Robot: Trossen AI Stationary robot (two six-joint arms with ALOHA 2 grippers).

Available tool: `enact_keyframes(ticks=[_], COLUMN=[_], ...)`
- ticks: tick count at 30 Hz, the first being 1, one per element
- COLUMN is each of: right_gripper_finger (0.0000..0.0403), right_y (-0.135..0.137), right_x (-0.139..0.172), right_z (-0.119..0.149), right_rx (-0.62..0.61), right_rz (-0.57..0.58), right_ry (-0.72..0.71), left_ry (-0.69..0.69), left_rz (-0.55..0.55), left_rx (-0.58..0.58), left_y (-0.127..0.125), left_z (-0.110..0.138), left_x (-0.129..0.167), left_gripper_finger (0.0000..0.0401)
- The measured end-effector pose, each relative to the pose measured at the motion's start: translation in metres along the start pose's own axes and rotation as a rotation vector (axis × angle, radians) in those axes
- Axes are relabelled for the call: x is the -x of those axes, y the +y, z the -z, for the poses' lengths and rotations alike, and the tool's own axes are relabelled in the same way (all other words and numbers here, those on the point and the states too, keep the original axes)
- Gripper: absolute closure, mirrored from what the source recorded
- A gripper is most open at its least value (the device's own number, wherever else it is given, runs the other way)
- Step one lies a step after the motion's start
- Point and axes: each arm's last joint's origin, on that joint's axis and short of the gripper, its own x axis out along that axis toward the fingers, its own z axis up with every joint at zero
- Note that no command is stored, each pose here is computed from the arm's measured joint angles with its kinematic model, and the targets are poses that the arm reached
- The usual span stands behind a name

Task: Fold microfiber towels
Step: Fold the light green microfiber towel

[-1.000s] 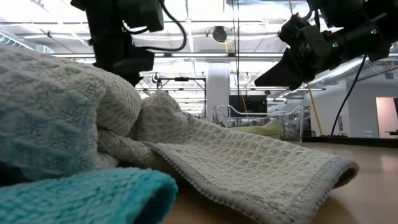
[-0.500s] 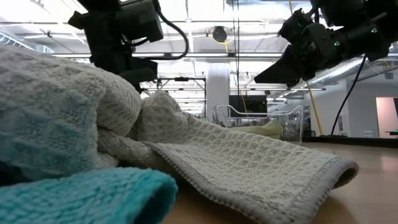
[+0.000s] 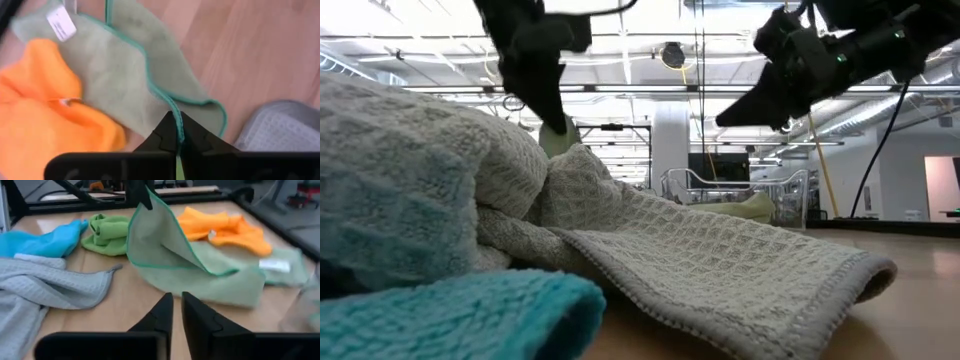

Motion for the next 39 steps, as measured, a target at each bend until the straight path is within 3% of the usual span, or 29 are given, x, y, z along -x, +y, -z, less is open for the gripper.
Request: enact_keyframes(ticks=[4,11,18,26,32,39], right_gripper_finger=[0.0327,0.0286,0.0258,0.0222,0.0216,0.0216], right_y=[0.003,0.01,0.008,-0.011,-0.019,-0.029], right_x=[-0.007,-0.031,-0.066,-0.093,-0.107,-0.128], right_z=[-0.011,-0.028,-0.04,-0.046,-0.027,-0.005], right_rx=[0.142,0.266,0.471,0.499,0.497,0.54], right_rz=[-0.002,0.002,0.029,-0.002,-0.071,-0.039], right_ry=[-0.02,-0.073,-0.058,-0.045,0.016,0.026], left_ry=[-0.031,-0.182,-0.256,-0.217,-0.185,-0.214], left_rz=[-0.016,0.002,0.033,0.043,0.018,0.004], left_rx=[-0.087,-0.249,-0.357,-0.421,-0.419,-0.476], left_y=[-0.004,-0.018,-0.031,-0.04,-0.041,-0.041], left_z=[-0.014,-0.037,-0.042,-0.031,-0.025,-0.023], left_x=[0.023,0.064,0.088,0.095,0.096,0.102], left_gripper_finger=[0.0397,0.0397,0.0398,0.0398,0.0392,0.0392])
